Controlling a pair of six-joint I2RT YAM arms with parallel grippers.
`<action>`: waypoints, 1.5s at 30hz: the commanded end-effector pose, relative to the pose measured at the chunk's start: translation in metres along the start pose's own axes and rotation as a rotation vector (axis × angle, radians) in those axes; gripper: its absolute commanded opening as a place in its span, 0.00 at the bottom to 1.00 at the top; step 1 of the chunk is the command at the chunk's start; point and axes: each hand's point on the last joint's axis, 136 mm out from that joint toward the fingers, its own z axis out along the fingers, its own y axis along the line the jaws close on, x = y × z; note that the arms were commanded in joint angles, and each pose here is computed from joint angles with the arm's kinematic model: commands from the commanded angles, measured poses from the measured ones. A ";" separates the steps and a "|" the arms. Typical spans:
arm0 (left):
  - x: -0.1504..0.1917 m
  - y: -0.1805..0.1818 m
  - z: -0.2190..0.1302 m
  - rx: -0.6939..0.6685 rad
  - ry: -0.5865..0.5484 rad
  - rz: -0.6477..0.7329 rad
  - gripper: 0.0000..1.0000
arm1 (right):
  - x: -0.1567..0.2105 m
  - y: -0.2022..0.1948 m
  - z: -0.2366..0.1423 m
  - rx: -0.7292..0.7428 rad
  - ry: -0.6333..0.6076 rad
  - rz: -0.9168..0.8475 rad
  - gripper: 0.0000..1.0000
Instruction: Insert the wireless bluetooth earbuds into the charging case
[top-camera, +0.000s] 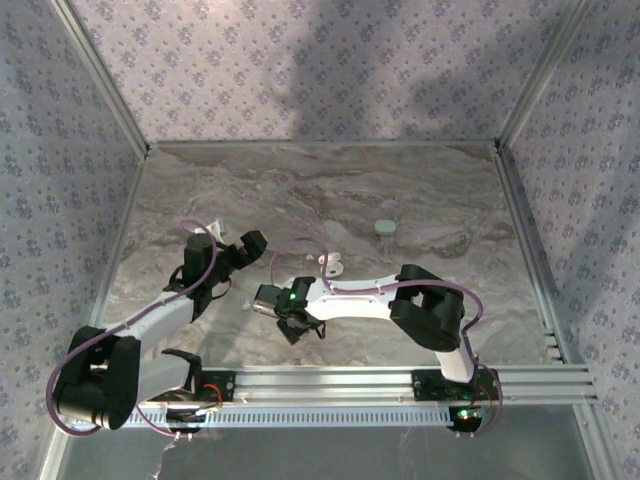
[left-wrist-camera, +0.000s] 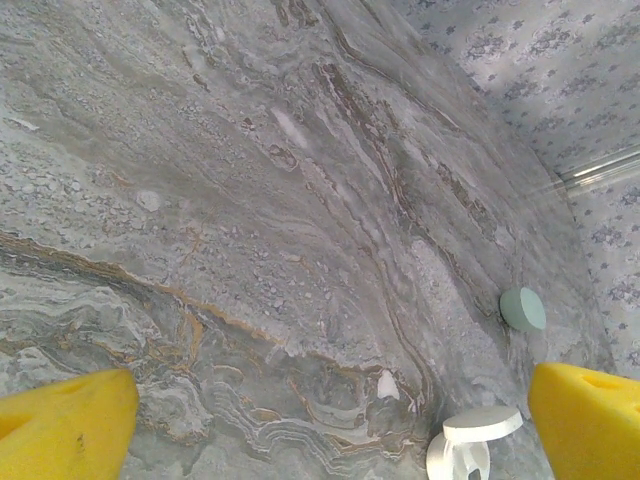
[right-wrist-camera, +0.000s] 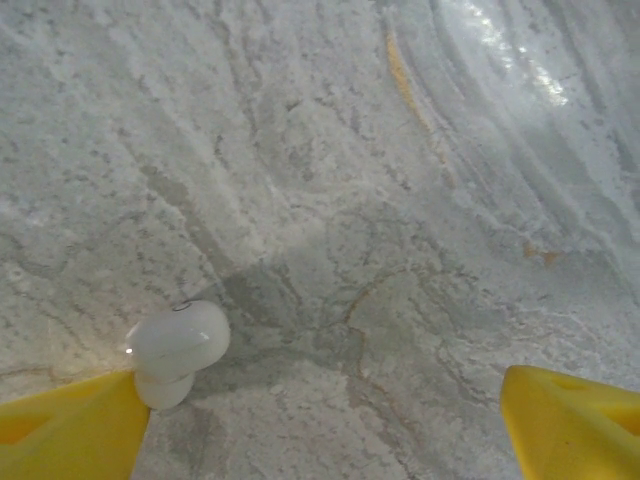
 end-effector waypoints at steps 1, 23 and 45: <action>-0.006 -0.009 -0.003 0.044 -0.023 0.001 1.00 | 0.005 -0.017 0.002 0.064 0.021 0.047 0.92; -0.001 -0.011 -0.001 0.069 -0.011 -0.012 1.00 | 0.002 -0.052 -0.025 0.000 -0.030 0.142 0.93; -0.014 0.000 -0.017 0.004 -0.095 0.012 1.00 | -0.027 -0.005 -0.046 -0.030 -0.079 -0.056 0.46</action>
